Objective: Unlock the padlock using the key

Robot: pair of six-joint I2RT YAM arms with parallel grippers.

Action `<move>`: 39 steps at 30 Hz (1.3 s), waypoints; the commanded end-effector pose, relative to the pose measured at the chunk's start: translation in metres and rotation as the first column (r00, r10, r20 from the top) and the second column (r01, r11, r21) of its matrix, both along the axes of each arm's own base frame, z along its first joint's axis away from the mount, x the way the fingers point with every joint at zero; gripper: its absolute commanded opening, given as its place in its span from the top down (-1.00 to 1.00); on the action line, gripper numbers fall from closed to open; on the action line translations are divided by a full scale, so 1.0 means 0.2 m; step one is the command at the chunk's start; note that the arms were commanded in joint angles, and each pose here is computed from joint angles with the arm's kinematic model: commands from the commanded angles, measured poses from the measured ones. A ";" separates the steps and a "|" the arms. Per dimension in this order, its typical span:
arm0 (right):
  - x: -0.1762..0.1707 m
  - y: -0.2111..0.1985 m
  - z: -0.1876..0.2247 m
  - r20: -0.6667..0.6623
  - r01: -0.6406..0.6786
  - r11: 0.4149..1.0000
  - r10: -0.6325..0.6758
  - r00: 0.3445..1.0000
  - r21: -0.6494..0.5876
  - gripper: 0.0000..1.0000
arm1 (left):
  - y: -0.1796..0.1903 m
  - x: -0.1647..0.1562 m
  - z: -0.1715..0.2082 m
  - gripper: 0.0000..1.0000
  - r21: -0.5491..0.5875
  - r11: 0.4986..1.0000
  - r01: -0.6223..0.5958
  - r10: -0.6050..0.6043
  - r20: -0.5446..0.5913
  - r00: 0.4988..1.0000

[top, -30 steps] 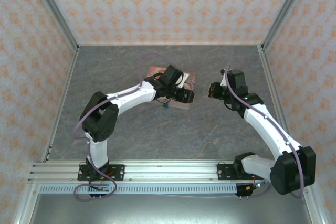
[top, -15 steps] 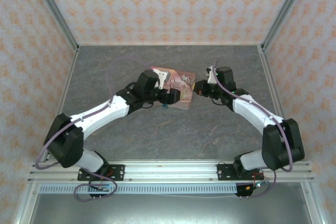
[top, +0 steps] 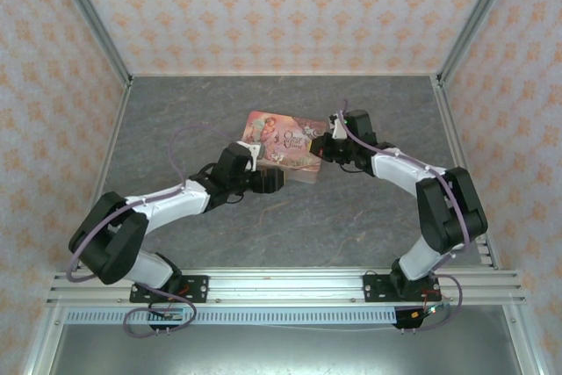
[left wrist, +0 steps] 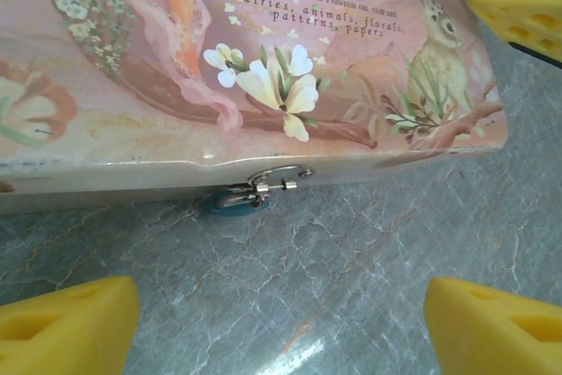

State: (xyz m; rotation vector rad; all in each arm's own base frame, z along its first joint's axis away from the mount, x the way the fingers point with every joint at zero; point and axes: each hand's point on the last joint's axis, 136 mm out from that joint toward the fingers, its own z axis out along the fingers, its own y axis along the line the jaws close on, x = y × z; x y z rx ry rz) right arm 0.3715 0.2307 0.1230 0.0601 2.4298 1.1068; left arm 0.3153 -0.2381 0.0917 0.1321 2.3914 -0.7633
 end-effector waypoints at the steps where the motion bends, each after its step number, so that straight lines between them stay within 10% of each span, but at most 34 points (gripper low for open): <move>1: 0.02 0.00 -0.04 -0.028 0.010 0.999 -0.011 1.000 -0.035 1.00 | -0.03 0.07 0.00 -0.68 -0.028 1.000 -0.012 0.014 0.057 0.998; 39: -0.02 -0.02 -0.16 -0.079 -0.004 0.997 -0.003 0.997 -0.083 1.00 | -0.07 0.24 -0.21 -0.12 0.010 0.997 -0.079 0.078 0.101 0.992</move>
